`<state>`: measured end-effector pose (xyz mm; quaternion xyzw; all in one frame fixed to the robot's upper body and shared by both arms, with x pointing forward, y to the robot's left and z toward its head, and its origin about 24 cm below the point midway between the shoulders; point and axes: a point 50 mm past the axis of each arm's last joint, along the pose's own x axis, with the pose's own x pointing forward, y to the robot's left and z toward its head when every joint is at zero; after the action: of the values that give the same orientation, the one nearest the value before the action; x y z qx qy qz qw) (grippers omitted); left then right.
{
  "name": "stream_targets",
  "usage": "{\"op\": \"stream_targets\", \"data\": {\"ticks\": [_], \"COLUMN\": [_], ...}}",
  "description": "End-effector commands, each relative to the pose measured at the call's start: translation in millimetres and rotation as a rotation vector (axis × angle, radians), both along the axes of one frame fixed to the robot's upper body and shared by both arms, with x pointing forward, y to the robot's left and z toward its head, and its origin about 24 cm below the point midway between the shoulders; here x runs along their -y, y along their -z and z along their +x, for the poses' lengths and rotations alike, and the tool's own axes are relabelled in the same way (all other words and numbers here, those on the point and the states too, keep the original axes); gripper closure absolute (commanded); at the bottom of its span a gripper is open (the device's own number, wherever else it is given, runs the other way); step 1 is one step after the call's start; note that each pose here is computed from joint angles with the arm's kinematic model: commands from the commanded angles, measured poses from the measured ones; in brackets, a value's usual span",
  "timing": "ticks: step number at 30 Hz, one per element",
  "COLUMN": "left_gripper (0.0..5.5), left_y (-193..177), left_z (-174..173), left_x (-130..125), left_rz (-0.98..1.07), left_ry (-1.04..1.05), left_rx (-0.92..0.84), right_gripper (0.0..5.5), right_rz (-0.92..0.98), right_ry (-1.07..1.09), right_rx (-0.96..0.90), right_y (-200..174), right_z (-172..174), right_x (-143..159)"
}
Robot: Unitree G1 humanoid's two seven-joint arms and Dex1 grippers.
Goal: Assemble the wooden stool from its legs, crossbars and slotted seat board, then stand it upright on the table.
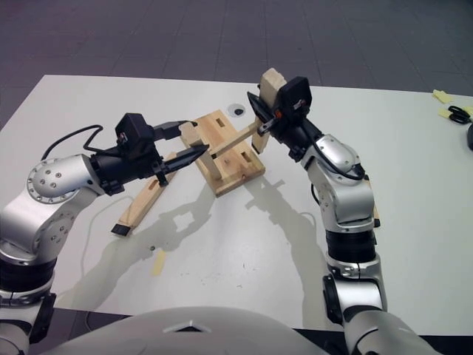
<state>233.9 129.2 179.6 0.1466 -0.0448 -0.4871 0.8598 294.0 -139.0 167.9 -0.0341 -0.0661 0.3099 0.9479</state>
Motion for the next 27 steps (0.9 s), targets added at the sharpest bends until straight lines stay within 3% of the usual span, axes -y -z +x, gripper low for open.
{"op": "stream_targets", "data": {"ticks": [1, 17, 27], "left_gripper": [3.47, 3.47, 3.47], "left_y": [30, 34, 37], "left_z": [1, -1, -2], "left_x": [-3, 4, 7], "left_rz": [0.087, 0.083, 0.087], "left_ry": [-0.025, -0.013, -0.006], "left_rx": [-0.154, -0.16, -0.161], "right_gripper": [4.48, 4.48, 4.48], "right_rz": [0.119, 0.27, 0.28], "right_ry": [-0.124, -0.14, -0.129], "right_rx": [-0.047, -0.358, -0.383], "right_y": [-12, 8, 27], "right_z": [-5, -1, -9], "right_x": [-17, -22, -24]}}
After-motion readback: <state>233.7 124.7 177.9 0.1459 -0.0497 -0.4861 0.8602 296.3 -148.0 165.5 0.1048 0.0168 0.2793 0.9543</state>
